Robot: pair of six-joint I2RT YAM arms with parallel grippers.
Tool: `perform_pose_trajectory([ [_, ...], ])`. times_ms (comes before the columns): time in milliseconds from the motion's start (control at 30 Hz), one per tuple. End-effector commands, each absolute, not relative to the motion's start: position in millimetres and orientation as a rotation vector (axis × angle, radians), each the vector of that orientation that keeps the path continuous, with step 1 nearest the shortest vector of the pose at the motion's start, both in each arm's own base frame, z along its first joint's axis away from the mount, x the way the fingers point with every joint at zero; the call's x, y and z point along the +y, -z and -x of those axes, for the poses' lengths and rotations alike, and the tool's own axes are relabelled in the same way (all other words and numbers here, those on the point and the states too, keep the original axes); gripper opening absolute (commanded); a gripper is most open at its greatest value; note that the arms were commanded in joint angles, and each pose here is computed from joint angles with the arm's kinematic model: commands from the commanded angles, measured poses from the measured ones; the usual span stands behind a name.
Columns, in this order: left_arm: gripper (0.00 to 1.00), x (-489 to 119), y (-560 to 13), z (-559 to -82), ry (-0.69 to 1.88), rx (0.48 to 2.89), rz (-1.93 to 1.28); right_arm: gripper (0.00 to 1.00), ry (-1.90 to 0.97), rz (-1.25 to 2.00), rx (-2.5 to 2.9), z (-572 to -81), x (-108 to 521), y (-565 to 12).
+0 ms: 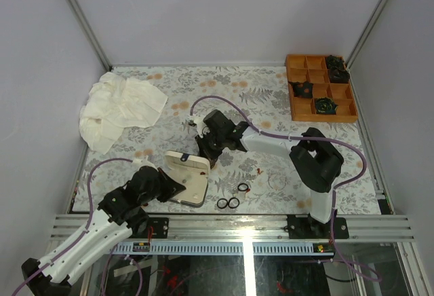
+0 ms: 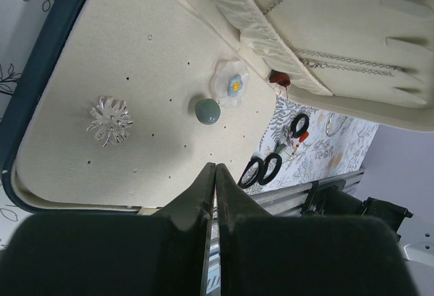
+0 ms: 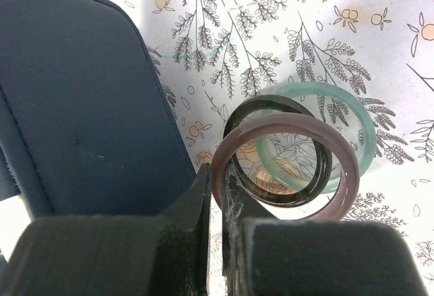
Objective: Organize the mixed jewelry
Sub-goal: Move the jewelry to the center of the board.
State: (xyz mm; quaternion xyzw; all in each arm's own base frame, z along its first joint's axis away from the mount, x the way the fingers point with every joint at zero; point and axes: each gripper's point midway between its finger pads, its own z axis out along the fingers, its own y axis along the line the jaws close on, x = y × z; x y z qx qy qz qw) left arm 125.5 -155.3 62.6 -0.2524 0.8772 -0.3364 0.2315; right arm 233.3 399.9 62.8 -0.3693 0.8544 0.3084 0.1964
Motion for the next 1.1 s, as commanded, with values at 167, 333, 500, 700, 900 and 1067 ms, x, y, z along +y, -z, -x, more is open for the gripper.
perform_pose_trajectory([
  [167,0.0,-154.5,-72.8,-129.7,0.929,2.375,0.705,0.09,-0.884,1.071,2.326,-234.1,417.4,-72.0],
  [333,0.0,-154.3,-72.9,-129.9,0.928,2.374,0.705,0.18,-0.899,1.076,2.323,-231.5,418.2,-73.5],
  [500,0.0,-154.4,-73.2,-130.1,0.931,2.372,0.706,0.24,-0.884,1.067,2.322,-231.8,415.0,-77.1],
  [700,0.0,-154.4,-74.0,-130.4,0.933,2.367,0.706,0.28,-0.874,1.064,2.319,-231.7,412.4,-79.4],
  [900,0.0,-154.0,-83.1,-133.9,0.936,2.342,0.697,0.29,-0.877,1.061,2.308,-232.3,412.8,-84.3],
  [1067,0.0,-156.1,-106.7,-141.8,0.944,2.301,0.669,0.31,-0.873,1.058,2.297,-232.7,411.9,-90.5],
])
